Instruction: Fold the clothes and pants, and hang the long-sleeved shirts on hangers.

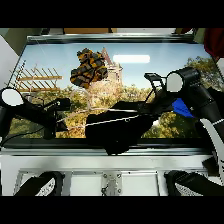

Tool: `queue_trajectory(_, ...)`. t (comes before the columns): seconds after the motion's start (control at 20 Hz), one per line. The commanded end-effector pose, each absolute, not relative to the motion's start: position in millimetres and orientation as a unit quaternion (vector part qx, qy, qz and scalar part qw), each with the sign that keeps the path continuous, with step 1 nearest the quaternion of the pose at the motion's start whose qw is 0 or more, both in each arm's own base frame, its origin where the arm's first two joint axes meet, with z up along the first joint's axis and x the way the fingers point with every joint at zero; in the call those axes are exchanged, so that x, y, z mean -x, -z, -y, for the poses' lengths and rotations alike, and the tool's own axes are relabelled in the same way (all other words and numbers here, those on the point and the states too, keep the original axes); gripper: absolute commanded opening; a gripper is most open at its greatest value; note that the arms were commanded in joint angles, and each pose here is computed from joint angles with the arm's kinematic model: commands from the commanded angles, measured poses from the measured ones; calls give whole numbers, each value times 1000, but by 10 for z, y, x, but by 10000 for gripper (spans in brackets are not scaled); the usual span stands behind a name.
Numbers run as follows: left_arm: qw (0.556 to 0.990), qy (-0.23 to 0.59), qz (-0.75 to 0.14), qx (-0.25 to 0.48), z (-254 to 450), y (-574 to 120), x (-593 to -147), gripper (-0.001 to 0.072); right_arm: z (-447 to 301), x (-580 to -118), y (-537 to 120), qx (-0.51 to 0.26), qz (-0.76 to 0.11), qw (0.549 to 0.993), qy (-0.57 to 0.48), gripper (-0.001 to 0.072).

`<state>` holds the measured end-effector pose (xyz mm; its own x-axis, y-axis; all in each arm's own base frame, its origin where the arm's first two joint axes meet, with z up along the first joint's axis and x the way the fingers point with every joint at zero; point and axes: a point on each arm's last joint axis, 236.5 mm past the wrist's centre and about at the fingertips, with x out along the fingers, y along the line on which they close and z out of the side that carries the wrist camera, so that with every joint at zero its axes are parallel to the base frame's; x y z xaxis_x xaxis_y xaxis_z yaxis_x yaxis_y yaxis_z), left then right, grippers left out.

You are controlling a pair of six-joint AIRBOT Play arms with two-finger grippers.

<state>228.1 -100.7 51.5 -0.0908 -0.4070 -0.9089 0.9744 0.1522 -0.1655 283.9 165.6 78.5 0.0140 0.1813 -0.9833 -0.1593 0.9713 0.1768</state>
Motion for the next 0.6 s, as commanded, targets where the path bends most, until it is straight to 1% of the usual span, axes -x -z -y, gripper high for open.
queue_trajectory(0.0, 583, 590, -466, -308, 1117, -415, -2291, 17, -1658, -2838, -781, -8, -692, 712, -120, 22)
queue_trajectory(0.1, 582, 594, -461, -310, 1198, -357, -2349, 17, -1658, -2838, -781, -8, -692, 712, -120, 22)
queue_trajectory(0.25, 588, 614, -448, -275, 1392, -347, -2380, 17, -1658, -2840, -782, -8, -692, 712, -120, 22)
queue_trajectory(0.35, 598, 613, -442, -268, 1443, -328, -2446, 17, -1673, -2872, -785, -10, -687, 717, -121, 22)
queue_trajectory(0.55, 593, 619, -447, -257, 1464, -278, -2448, 17, -1678, -2892, -797, -4, -682, 720, -129, 22)
